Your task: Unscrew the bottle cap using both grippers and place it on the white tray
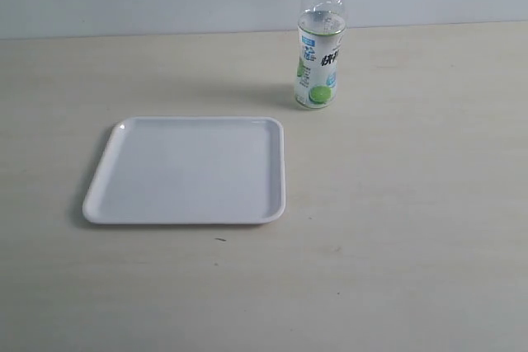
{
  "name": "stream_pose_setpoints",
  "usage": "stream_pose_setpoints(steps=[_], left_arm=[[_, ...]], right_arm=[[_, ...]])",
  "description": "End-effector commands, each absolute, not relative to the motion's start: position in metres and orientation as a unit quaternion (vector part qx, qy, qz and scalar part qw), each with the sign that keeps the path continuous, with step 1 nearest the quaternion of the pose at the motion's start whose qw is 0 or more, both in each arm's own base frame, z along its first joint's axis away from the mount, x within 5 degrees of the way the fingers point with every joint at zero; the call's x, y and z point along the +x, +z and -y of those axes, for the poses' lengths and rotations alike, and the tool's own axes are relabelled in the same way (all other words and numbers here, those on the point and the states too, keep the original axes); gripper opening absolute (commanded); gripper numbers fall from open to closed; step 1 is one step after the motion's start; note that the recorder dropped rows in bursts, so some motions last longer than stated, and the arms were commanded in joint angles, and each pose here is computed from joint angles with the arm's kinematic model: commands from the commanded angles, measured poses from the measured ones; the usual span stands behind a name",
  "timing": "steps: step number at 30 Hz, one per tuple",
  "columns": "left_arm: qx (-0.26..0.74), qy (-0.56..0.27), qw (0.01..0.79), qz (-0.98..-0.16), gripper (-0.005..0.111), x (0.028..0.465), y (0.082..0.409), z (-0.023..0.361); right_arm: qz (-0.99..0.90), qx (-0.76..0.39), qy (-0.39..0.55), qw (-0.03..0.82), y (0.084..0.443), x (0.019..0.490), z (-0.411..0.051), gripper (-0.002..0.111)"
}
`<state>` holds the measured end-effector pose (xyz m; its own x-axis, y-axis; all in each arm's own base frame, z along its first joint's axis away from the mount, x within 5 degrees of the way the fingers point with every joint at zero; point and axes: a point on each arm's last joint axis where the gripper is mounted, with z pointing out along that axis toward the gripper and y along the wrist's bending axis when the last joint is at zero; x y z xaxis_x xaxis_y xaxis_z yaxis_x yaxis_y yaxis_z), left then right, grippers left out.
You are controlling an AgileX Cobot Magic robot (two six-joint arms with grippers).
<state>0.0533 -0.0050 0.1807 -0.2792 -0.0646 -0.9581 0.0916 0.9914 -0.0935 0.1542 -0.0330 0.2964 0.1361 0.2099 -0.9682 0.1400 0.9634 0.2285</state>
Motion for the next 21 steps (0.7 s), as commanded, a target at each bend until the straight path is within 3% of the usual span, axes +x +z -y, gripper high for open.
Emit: stream_pose_setpoints(steps=[1, 7, 10, 12, 14, 18, 19, 21], left_arm=[[0.007, -0.07, 0.604, -0.794, 0.0, 0.053, 0.182, 0.005], [0.007, -0.07, 0.604, -0.794, 0.0, 0.053, 0.182, 0.005], [0.007, -0.07, 0.604, -0.794, 0.0, 0.053, 0.182, 0.005], [0.007, -0.07, 0.604, -0.794, 0.0, 0.053, 0.182, 0.005], [0.007, -0.07, 0.604, -0.794, 0.0, 0.053, 0.182, 0.005], [0.007, -0.07, 0.604, -0.794, 0.0, 0.053, 0.182, 0.005], [0.007, -0.07, 0.604, -0.794, 0.0, 0.053, 0.182, 0.005], [0.007, -0.07, 0.604, -0.794, 0.0, 0.053, 0.182, 0.005]], right_arm=[[-0.755, 0.082, 0.033, 0.65, 0.24, 0.207, 0.037, 0.0], [-0.774, -0.124, 0.137, 0.606, 0.179, 0.239, 0.01, 0.001], [-0.769, -0.184, 0.164, 0.589, 0.159, 0.249, 0.004, 0.011], [-0.765, -0.2, 0.178, 0.586, 0.151, 0.256, 0.004, 0.025], [-0.764, -0.206, 0.193, 0.58, 0.143, 0.263, 0.003, 0.046], [-0.746, -0.226, 0.192, 0.597, 0.136, 0.282, 0.007, 0.099], [-0.741, -0.226, 0.195, 0.602, 0.135, 0.288, 0.008, 0.106], [-0.731, -0.227, 0.196, 0.613, 0.134, 0.302, 0.009, 0.104]])
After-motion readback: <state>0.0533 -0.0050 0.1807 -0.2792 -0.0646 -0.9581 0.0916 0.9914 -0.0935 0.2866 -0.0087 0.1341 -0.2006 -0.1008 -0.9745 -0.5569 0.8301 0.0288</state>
